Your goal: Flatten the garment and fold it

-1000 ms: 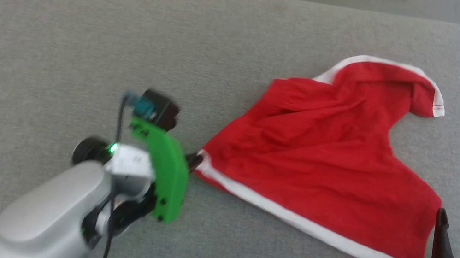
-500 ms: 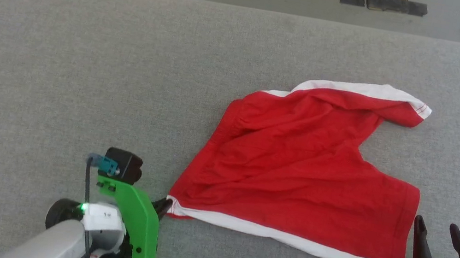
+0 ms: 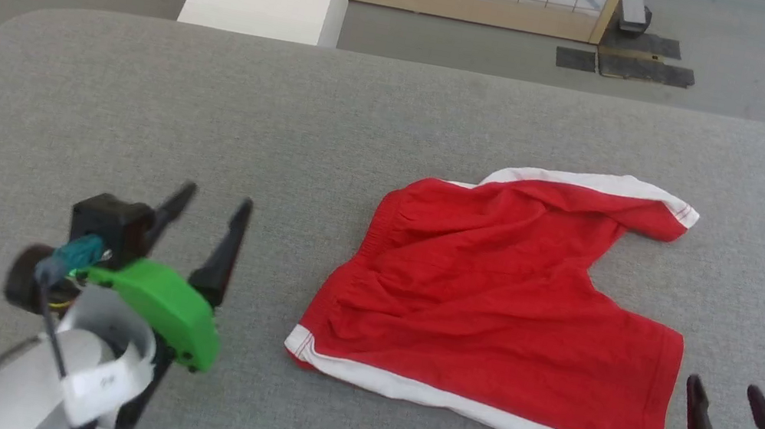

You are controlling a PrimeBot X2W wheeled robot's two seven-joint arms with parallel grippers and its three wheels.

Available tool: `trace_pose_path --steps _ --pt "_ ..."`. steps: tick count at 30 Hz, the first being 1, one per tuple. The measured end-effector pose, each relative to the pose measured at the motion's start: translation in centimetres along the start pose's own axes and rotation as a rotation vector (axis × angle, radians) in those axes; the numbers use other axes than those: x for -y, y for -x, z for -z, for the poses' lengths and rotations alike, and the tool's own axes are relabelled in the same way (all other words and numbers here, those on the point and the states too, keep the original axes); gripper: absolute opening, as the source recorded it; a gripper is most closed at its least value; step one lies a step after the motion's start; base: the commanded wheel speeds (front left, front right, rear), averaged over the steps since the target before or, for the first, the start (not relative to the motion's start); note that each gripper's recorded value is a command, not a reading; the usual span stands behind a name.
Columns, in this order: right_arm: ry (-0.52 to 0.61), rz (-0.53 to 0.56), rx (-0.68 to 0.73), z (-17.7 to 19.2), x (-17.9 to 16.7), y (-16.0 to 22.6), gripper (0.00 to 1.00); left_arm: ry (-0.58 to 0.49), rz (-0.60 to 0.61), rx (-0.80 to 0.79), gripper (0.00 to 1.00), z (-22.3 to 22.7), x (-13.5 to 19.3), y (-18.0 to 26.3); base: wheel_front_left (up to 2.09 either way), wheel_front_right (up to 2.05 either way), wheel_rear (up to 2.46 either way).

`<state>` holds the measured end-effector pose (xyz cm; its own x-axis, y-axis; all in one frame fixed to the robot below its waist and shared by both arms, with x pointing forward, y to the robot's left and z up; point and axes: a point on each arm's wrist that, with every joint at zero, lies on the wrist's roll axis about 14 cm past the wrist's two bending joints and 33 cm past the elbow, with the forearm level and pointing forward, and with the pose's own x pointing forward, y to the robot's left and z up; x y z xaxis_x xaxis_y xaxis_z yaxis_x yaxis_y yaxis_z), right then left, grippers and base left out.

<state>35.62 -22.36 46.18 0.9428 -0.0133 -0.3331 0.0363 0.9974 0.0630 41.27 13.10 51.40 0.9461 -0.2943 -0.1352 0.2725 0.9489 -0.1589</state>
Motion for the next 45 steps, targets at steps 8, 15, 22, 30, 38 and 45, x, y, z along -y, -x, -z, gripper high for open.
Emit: trace_pose_path --steps 8,15,22,30,38,45 --pt "0.031 0.011 -0.203 3.8 0.8 1.2 1.00 -0.259 -0.025 0.142 1.00 -0.6 -1.1 1.4 0.00 0.00 0.00" --pt "-0.075 -0.011 -0.421 7.4 -0.6 2.1 1.00 -0.218 -0.032 0.064 1.00 2.8 -0.8 2.6 0.00 0.00 0.00" --pt "-0.092 -0.014 -0.539 9.3 -0.9 2.4 1.00 -0.198 -0.033 0.054 1.00 3.2 -0.7 2.8 0.00 0.00 0.00" --pt "-0.103 -0.043 -0.592 10.3 -1.8 1.6 1.00 -0.183 -0.036 0.033 1.00 3.8 -1.1 3.0 0.00 0.00 0.00" --pt "-0.096 -0.062 -0.611 10.8 -2.4 1.0 0.00 -0.174 -0.042 0.003 1.00 4.5 -1.5 3.1 0.00 0.00 0.00" --pt "-0.064 -0.053 -0.572 10.0 -2.3 0.9 0.00 -0.155 -0.003 -0.003 1.00 4.7 -0.7 3.2 0.00 0.00 0.00"
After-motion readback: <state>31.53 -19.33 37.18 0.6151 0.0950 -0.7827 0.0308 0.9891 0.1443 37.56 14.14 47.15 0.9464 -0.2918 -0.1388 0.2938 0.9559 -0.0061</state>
